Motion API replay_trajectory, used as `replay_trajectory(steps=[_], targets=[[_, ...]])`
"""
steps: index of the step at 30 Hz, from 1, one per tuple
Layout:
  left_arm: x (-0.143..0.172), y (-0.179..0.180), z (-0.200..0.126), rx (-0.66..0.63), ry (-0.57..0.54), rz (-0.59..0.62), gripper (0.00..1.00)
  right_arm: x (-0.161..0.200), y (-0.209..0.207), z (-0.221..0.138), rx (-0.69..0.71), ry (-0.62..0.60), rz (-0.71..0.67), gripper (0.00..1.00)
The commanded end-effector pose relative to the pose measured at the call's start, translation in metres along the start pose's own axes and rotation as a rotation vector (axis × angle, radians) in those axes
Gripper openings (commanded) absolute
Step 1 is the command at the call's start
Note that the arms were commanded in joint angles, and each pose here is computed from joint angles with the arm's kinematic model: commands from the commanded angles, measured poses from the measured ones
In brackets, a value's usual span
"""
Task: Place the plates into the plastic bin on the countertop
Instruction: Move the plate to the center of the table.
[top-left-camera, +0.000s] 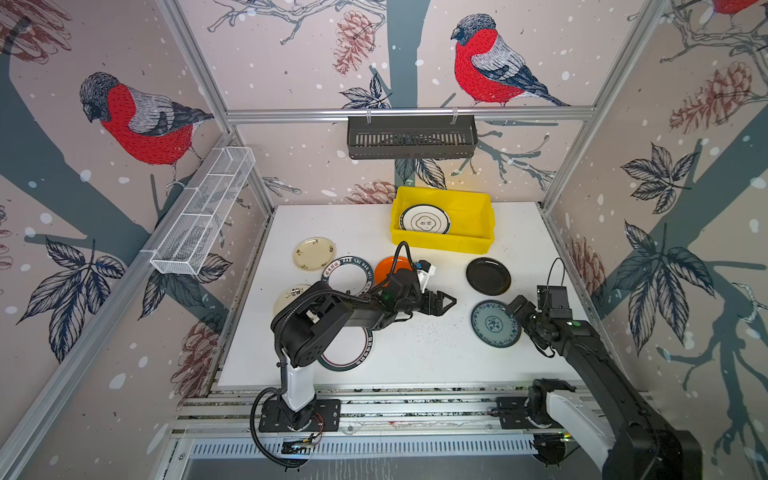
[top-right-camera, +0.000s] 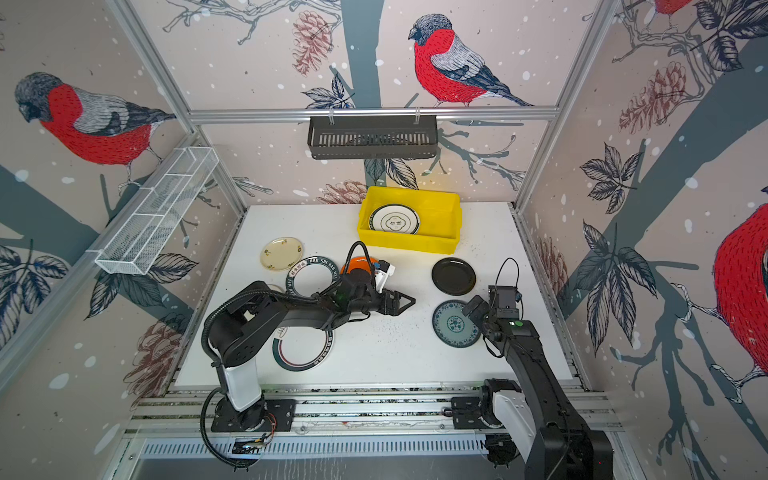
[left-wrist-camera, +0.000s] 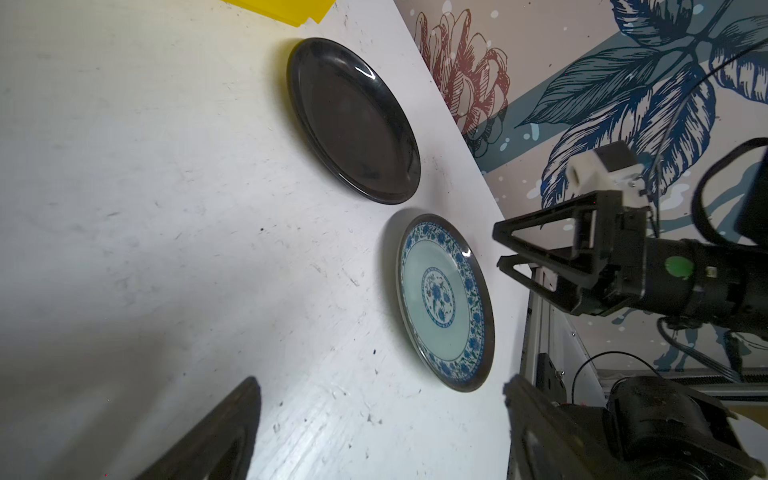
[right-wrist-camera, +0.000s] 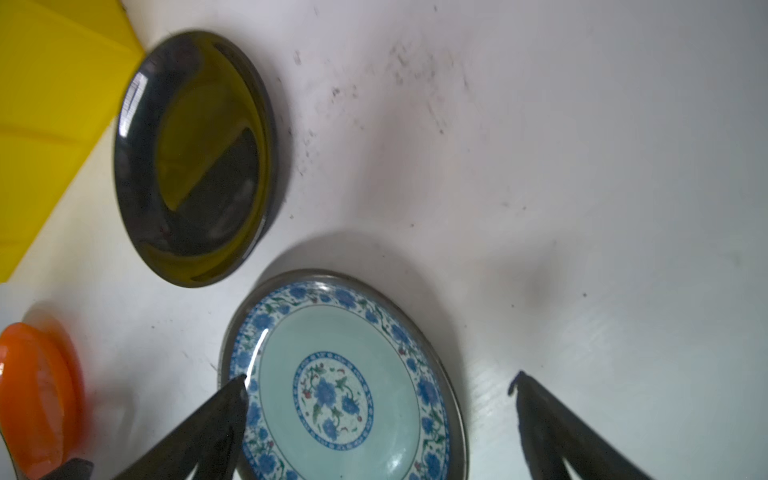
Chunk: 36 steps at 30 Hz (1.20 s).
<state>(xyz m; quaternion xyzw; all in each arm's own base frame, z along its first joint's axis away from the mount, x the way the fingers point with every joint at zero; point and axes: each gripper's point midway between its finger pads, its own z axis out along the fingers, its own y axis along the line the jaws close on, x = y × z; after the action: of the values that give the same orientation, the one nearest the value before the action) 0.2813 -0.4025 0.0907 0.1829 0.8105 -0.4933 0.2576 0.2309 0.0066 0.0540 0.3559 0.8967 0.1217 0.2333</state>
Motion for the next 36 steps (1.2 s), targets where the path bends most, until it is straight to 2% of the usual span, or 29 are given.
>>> replay_trajectory(steps=[1,7,12,15,19,26,30,36], targets=[[-0.003,-0.006,0.000,0.020,-0.001,0.000,0.91,0.018,0.005,0.009,-0.043,0.096,-0.028,0.98],[-0.004,-0.012,0.003,0.055,0.008,0.017,0.87,0.029,0.045,0.006,-0.221,0.120,-0.046,0.96],[-0.006,-0.004,0.001,0.041,0.001,0.003,0.87,0.045,0.070,0.010,-0.375,0.181,-0.006,0.95],[-0.007,0.004,0.000,0.029,-0.002,-0.013,0.87,0.050,0.088,0.009,-0.440,0.197,-0.037,0.95],[-0.008,0.012,0.000,0.039,-0.007,-0.045,0.86,0.052,0.112,0.003,-0.492,0.199,-0.109,0.95],[-0.012,0.024,0.000,0.024,-0.027,-0.078,0.84,0.064,0.130,0.001,-0.602,0.270,-0.139,0.97],[-0.013,0.031,0.003,0.034,-0.033,-0.111,0.84,0.064,0.136,0.006,-0.586,0.282,-0.165,0.97],[-0.016,0.036,0.006,0.031,-0.044,-0.131,0.82,0.056,0.138,0.000,-0.593,0.229,-0.193,0.98]])
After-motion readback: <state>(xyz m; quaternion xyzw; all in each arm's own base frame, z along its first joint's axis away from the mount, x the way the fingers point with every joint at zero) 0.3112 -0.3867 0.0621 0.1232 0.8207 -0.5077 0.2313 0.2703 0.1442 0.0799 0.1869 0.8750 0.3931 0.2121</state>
